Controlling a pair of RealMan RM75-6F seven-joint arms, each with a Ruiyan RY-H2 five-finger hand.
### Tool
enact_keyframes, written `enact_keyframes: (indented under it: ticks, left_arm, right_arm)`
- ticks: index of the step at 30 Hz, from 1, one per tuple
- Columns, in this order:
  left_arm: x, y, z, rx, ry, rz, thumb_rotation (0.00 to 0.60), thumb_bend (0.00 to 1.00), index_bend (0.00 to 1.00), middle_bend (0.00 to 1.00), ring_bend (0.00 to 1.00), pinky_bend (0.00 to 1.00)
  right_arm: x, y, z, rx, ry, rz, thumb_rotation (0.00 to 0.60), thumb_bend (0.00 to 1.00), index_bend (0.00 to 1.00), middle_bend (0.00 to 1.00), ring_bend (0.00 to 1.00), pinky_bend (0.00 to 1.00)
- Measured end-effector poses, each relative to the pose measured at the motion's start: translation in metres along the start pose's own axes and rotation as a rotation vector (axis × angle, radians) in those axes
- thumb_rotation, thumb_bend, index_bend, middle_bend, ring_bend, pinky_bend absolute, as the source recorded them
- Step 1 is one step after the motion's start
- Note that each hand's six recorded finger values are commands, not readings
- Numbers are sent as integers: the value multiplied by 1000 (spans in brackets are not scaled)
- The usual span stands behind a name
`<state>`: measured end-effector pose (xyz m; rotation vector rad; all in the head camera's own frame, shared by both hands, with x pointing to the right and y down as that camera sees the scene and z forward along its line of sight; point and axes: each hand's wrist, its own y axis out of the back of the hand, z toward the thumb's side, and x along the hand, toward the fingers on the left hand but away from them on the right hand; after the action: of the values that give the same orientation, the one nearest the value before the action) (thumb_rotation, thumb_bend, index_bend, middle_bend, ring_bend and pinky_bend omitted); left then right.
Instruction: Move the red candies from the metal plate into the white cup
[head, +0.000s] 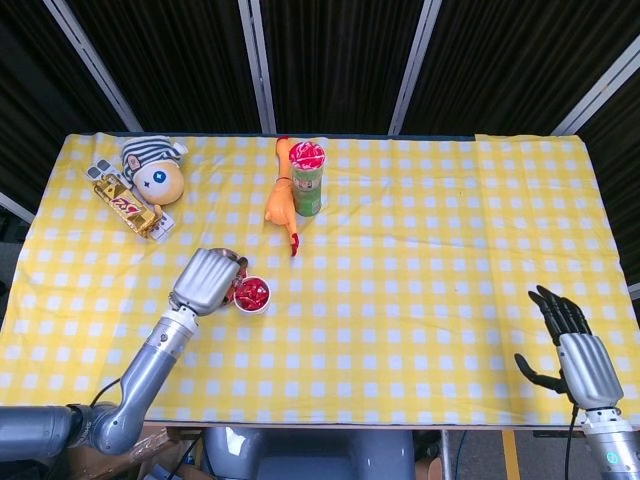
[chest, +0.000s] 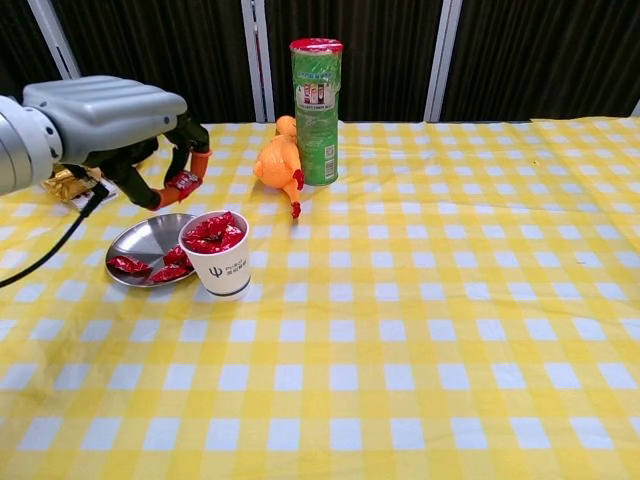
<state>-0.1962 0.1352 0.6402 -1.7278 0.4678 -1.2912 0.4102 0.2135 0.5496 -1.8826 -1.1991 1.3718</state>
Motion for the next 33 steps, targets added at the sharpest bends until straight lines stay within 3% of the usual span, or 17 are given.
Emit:
enact_keyframes:
  ticks: [15, 19, 27, 33]
  left_arm:
    - [14, -30, 25, 57, -27, -105, 600, 452, 454, 515, 849, 919]
    - [15, -33, 27, 72, -33, -120, 600, 414, 431, 446, 849, 919]
    - [13, -21, 27, 51, -41, -82, 600, 389, 328, 337, 848, 919]
    - [9, -15, 20, 33, -36, -62, 600, 378, 318, 319, 848, 918]
  right_arm:
    - [0, 2, 0, -6, 3, -4, 600, 386, 0, 0, 0, 0]
    - [0, 2, 0, -5, 3, -2, 600, 385, 0, 0, 0, 0]
    - [0, 1, 0, -3, 5, -3, 600, 386, 0, 0, 0, 0]
    - [1, 1, 1, -3, 6, -4, 600, 386, 0, 0, 0, 0]
